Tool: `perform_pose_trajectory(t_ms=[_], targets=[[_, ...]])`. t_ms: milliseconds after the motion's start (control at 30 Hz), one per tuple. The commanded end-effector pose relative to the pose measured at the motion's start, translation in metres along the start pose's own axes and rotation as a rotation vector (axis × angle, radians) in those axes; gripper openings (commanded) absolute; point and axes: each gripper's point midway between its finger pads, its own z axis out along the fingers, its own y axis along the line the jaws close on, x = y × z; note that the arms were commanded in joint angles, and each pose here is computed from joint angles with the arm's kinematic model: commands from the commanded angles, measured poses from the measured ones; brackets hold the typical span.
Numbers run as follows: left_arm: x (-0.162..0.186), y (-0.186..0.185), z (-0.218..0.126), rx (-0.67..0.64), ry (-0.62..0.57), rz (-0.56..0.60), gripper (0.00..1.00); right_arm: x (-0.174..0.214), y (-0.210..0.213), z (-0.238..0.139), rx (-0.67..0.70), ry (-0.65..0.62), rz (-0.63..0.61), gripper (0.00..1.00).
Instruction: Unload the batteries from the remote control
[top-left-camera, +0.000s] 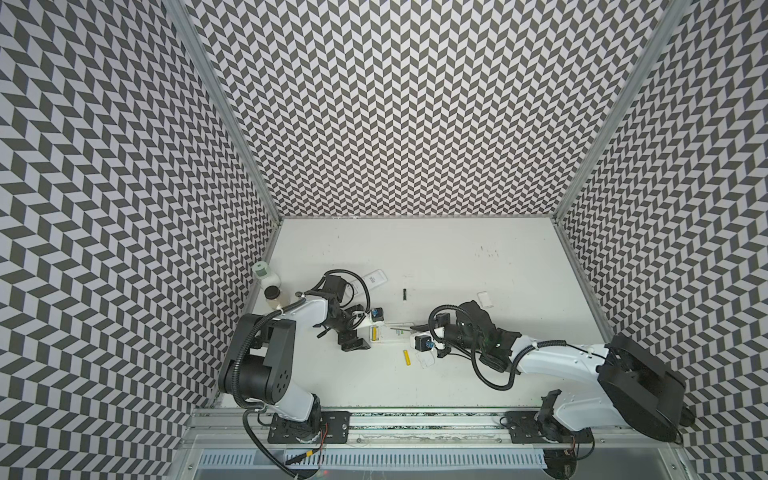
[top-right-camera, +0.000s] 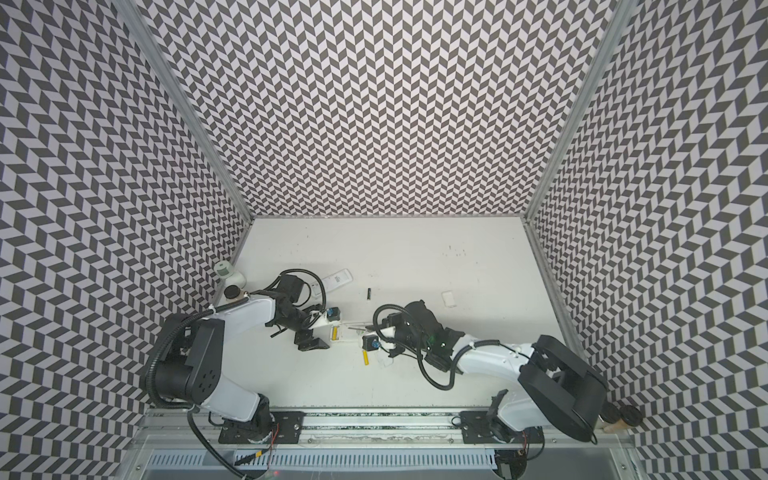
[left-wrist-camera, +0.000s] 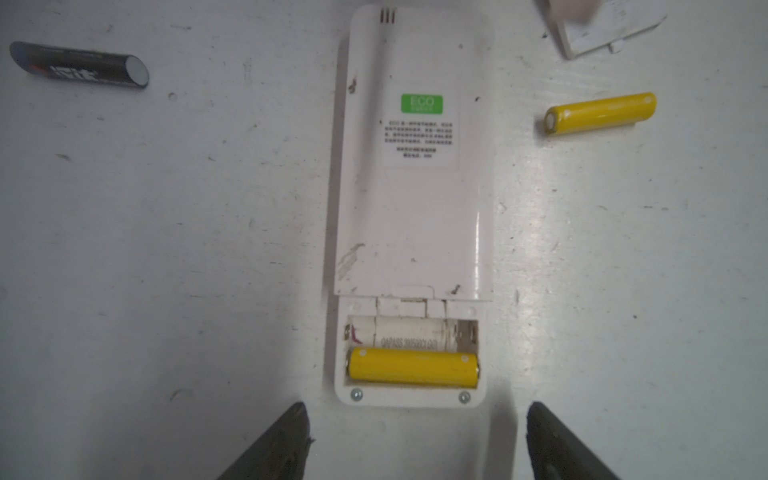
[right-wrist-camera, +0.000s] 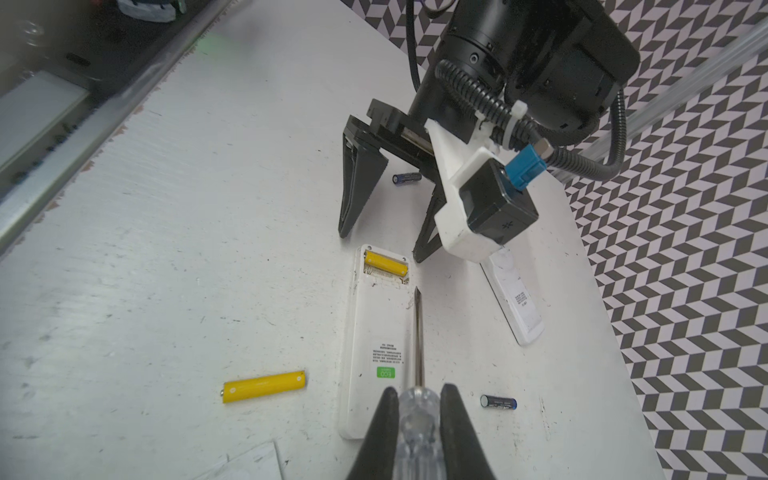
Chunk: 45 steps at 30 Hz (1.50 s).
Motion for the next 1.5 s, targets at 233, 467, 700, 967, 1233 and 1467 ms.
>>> perform_pose_trajectory(t_ms=[233, 467, 700, 967, 1233, 1467], targets=[[-0.004, -0.003, 0.000, 0.014, -0.038, 0.043, 0.81, -0.024, -0.006, 0.028, -0.009, -0.053, -0.146, 0.00], [-0.012, -0.006, 0.003, 0.024, -0.054, 0.076, 0.79, -0.016, 0.002, 0.040, -0.049, -0.025, -0.162, 0.00], [-0.018, -0.004, 0.009, 0.044, -0.051, 0.079, 0.74, -0.005, 0.008, 0.048, -0.067, 0.007, -0.261, 0.00], [-0.018, -0.003, 0.013, 0.067, -0.047, 0.079, 0.65, 0.000, 0.013, 0.058, -0.081, 0.023, -0.382, 0.00], [-0.016, 0.003, 0.018, 0.056, -0.020, 0.131, 0.63, 0.008, 0.005, 0.060, -0.049, 0.077, -0.411, 0.00], [-0.015, 0.009, 0.018, 0.067, 0.003, 0.163, 0.54, 0.010, 0.009, 0.064, -0.056, 0.075, -0.432, 0.00]])
